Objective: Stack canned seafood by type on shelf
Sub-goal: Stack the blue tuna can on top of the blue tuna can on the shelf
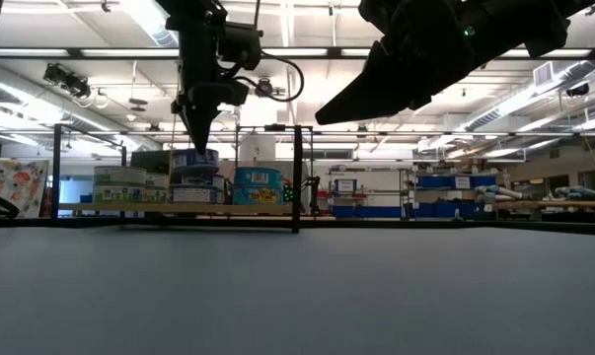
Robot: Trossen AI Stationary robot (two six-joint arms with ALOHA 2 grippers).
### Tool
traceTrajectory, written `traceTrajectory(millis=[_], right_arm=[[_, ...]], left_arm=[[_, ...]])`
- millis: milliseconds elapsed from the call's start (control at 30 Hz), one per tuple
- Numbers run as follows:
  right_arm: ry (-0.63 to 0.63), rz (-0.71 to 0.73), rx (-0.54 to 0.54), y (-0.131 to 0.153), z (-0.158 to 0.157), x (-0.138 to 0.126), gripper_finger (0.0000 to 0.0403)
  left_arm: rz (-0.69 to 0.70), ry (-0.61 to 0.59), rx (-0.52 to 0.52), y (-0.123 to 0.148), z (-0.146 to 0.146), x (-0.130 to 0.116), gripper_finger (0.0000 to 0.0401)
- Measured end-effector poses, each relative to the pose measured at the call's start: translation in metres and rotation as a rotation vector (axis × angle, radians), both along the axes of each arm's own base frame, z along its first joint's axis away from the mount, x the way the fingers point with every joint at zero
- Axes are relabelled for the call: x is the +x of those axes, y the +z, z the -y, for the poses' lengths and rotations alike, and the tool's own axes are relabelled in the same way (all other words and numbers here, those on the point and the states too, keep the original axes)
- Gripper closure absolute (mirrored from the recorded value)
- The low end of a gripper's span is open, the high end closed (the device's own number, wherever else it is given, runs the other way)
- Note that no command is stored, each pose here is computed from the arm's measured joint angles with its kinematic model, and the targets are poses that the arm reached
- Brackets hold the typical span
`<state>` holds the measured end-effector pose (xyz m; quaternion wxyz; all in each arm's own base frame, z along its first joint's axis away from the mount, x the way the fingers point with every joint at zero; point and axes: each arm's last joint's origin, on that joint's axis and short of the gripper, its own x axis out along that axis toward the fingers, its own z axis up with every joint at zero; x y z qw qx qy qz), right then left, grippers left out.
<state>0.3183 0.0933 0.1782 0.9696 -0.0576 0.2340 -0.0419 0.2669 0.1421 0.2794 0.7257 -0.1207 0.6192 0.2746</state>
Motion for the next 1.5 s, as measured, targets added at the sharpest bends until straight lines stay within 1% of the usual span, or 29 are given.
traceTrajectory(millis=[367,567,700,833,1033,1200,1333,1500], right_arm=[[0.001,0.000,0.001,0.000,-0.001,0.000,0.0386],[0.002,-0.001,0.000,0.000,-0.001,0.000,0.0392],[0.000,-0.001,0.003,0.000,-0.001,0.000,0.0389],[-0.003,0.001,0.010,0.000,-0.001,0.000,0.0385],[-0.003,0.000,0.010,0.000,-0.001,0.000,0.0391],[-0.002,0.000,0.009,0.000,-0.001,0.000,0.0389],[-0.002,0.000,0.008,0.000,-0.001,0.000,0.0385],[-0.001,0.000,0.007,0.000,-0.001,0.000,0.0391]], left_arm=[[-0.063,-0.003,-0.022,-0.021,-0.006,0.011,0.0401],[-0.062,0.000,-0.022,-0.022,-0.010,0.011,0.0401],[-0.062,0.015,-0.024,-0.022,-0.012,0.009,0.0401],[-0.079,0.020,-0.032,-0.022,-0.012,0.007,0.0401],[-0.078,0.025,-0.033,-0.022,-0.012,0.007,0.0399],[-0.079,0.021,-0.030,-0.022,-0.011,0.008,0.0378],[-0.104,0.020,-0.048,-0.023,-0.009,0.006,0.0354],[-0.131,0.022,-0.062,-0.023,-0.008,0.003,0.0324]])
